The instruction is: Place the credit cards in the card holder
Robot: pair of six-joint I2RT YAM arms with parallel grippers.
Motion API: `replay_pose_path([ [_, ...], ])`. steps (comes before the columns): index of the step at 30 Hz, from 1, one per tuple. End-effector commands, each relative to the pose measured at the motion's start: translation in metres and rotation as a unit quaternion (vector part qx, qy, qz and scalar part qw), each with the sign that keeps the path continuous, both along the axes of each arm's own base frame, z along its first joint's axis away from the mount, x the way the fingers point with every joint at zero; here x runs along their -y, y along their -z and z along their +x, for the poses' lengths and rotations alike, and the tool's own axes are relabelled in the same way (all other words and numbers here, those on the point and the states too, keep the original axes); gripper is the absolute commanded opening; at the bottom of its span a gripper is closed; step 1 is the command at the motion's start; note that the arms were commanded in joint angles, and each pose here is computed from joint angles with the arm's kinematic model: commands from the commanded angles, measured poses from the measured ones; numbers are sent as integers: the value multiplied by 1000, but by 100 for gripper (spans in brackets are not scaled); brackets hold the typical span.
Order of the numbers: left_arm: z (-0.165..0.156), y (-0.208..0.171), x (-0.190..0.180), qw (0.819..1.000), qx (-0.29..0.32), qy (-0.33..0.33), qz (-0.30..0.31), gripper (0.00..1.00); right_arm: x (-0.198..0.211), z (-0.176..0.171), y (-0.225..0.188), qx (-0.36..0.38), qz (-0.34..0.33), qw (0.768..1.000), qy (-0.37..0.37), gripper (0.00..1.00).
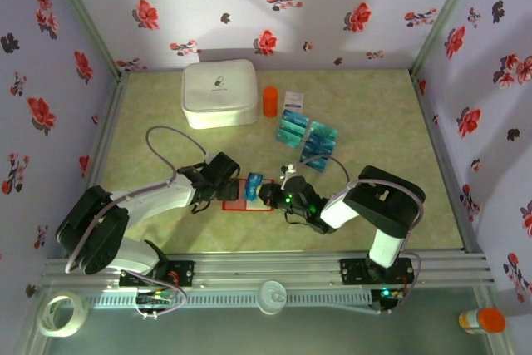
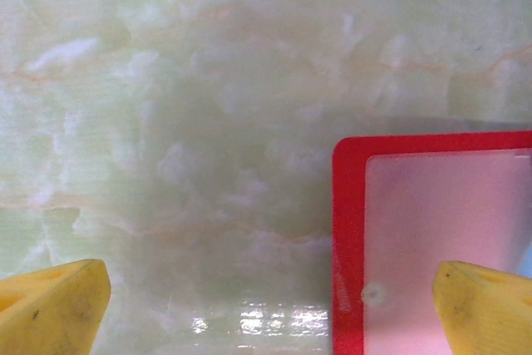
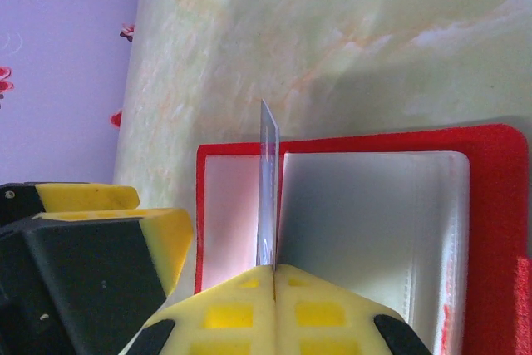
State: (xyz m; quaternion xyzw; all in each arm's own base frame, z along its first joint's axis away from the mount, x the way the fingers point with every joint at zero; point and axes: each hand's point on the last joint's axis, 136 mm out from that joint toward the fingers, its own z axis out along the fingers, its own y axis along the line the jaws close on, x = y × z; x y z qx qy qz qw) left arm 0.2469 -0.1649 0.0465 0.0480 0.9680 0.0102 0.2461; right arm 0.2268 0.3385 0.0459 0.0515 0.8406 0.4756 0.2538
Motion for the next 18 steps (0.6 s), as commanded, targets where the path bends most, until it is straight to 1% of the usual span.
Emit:
replay_pose_path([
  [1,1,3,-3,1000,-2,4,24,100,2,-7,11,-17,-13,1000,-4,0],
  [8,-7,18,-11,1000,-13,-10,27,100,3,-10,15,-28,-20,999,-8,0],
  [18,-11,28,-14,999,-24,-18,33,100,-2,-15,16,-49,-19,999,-13,0],
])
